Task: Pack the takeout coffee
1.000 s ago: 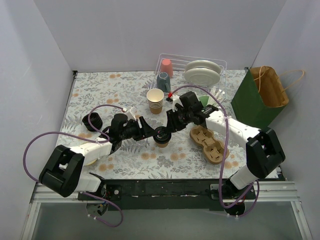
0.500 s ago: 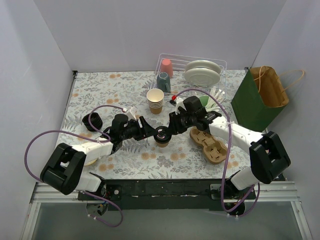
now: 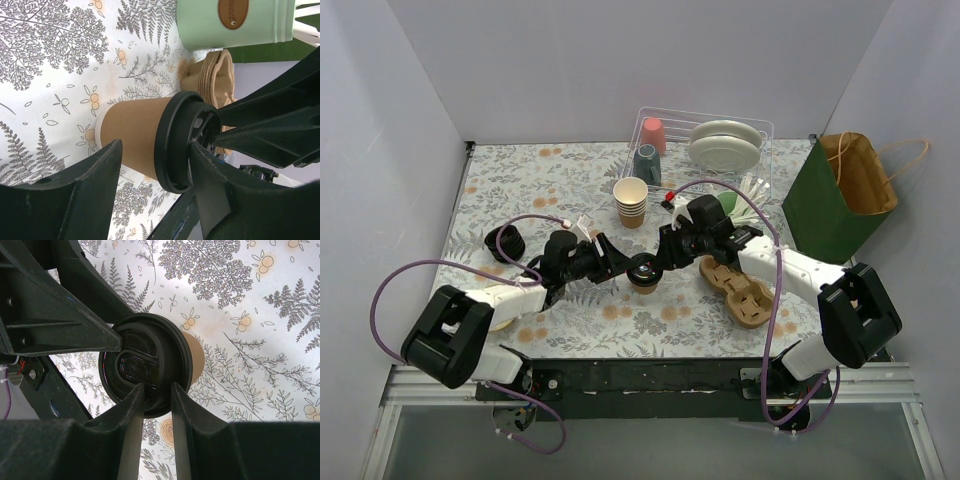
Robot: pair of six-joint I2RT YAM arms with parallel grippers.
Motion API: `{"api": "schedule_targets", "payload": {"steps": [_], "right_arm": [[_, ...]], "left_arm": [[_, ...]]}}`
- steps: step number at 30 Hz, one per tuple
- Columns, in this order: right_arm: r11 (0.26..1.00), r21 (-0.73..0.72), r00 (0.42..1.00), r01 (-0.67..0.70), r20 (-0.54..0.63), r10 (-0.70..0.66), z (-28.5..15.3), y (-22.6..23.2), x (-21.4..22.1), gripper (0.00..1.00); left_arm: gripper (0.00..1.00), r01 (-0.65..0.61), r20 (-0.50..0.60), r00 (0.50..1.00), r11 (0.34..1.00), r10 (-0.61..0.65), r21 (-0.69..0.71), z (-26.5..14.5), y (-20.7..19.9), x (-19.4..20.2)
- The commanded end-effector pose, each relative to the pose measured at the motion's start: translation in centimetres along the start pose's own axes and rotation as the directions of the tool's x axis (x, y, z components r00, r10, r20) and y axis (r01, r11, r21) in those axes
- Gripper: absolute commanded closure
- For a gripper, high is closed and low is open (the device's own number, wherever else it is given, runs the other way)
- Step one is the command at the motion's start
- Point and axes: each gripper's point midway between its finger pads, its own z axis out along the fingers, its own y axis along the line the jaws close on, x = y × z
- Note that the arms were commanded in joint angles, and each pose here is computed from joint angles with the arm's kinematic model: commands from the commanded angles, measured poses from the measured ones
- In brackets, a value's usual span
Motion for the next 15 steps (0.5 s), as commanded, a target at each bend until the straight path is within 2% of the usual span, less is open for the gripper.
{"api": "schedule_targets", "payload": {"steps": [1, 7, 15], "right_arm": [[0.979, 0.205, 0.973, 0.001, -0.226, 0.046, 0.3, -4.9, 6.9, 0.66], [0.991, 0.134, 0.984, 0.024, -0.177, 0.000, 0.1, -2.9, 3.6, 0.64], [0.998, 0.049, 0.995, 0.038, -0.096, -0.034, -0.6, 0.1, -1.3, 0.58]], "left_arm": [[0.46, 0.027, -0.092, 0.994, 0.943, -0.061, -0.331, -1.7, 7.7, 3.8], [0.43, -0.012, -0.039, 0.999, 0.972, 0.003, -0.234, -1.3, 2.5, 0.0], [0.34, -0.103, 0.020, 0.994, 0.966, 0.110, -0.236, -2.0, -1.8, -4.4]]}}
